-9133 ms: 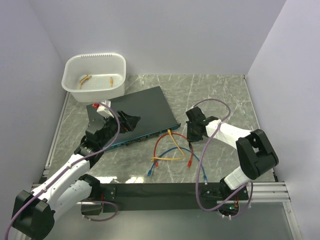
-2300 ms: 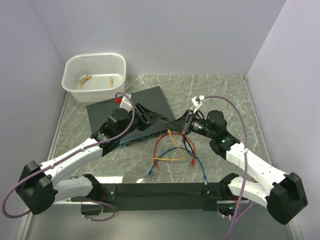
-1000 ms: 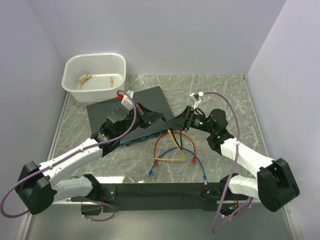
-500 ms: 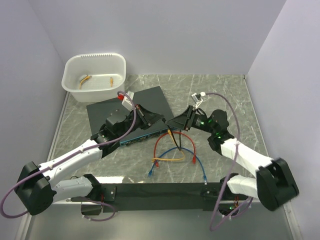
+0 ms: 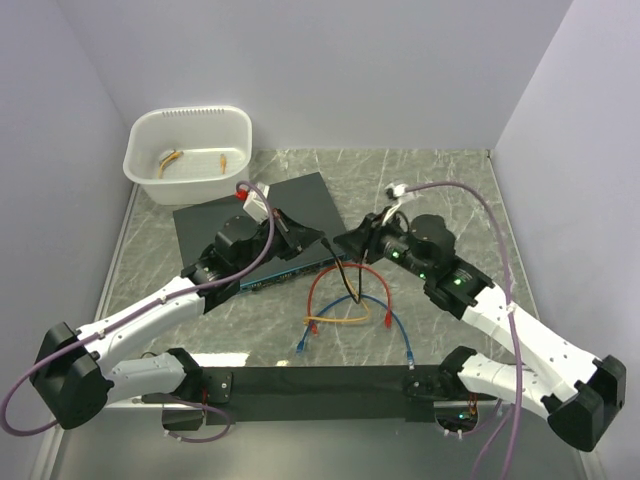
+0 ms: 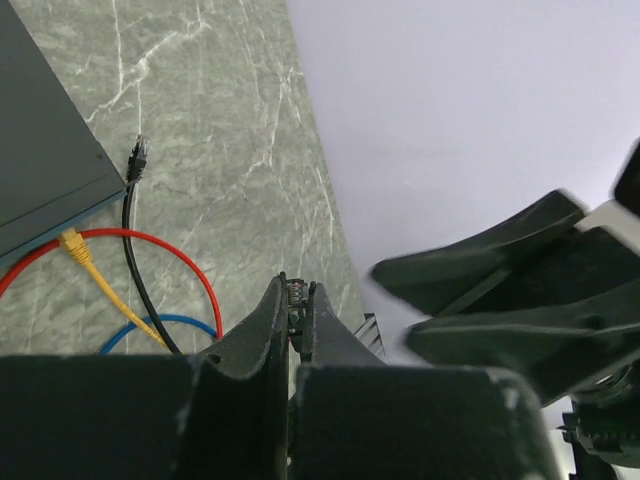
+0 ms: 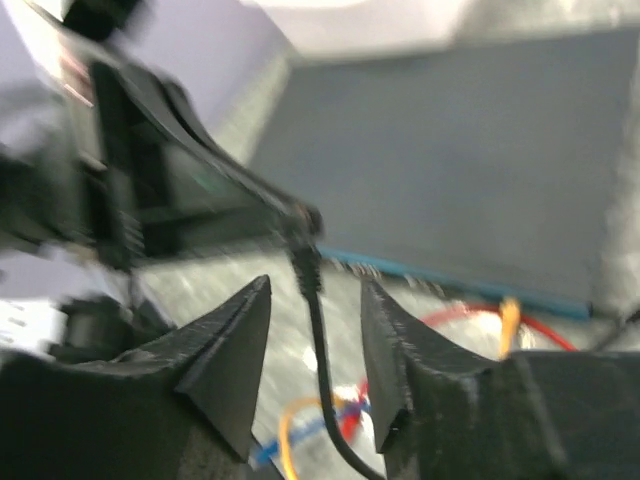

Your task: Insert the plug into the switch port

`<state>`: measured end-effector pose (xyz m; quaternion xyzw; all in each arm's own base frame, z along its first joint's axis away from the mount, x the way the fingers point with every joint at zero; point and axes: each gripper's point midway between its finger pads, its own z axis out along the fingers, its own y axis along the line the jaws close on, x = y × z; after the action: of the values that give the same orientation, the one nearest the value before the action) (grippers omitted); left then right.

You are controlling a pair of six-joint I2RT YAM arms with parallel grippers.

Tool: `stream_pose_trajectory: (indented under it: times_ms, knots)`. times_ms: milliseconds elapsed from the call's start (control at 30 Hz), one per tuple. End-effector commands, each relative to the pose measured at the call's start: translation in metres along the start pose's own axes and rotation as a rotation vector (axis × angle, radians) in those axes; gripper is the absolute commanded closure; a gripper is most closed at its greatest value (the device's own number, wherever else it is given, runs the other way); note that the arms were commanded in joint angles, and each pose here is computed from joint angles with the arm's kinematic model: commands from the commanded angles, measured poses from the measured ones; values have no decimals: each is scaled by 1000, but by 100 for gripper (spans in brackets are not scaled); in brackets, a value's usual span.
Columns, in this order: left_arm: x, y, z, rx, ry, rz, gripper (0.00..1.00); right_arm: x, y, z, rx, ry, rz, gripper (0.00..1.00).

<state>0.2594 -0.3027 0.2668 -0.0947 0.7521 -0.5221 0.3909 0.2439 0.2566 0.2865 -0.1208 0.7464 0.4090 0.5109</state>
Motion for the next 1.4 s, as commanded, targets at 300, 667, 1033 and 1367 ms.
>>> stream_pose_trajectory:
  times_ms: [300,667,1033,1367]
  knots:
    - [-9,-16,3,33,-27,24,99,15,-4,9,102,76,-115,60]
    - [-3,-13,7,29,-8,23,100,18,2,16,87,86,-111,62]
    - [3,-10,10,25,6,24,99,20,6,21,75,101,-112,64]
    - [0,-10,10,19,-4,28,99,27,2,25,96,126,-114,67]
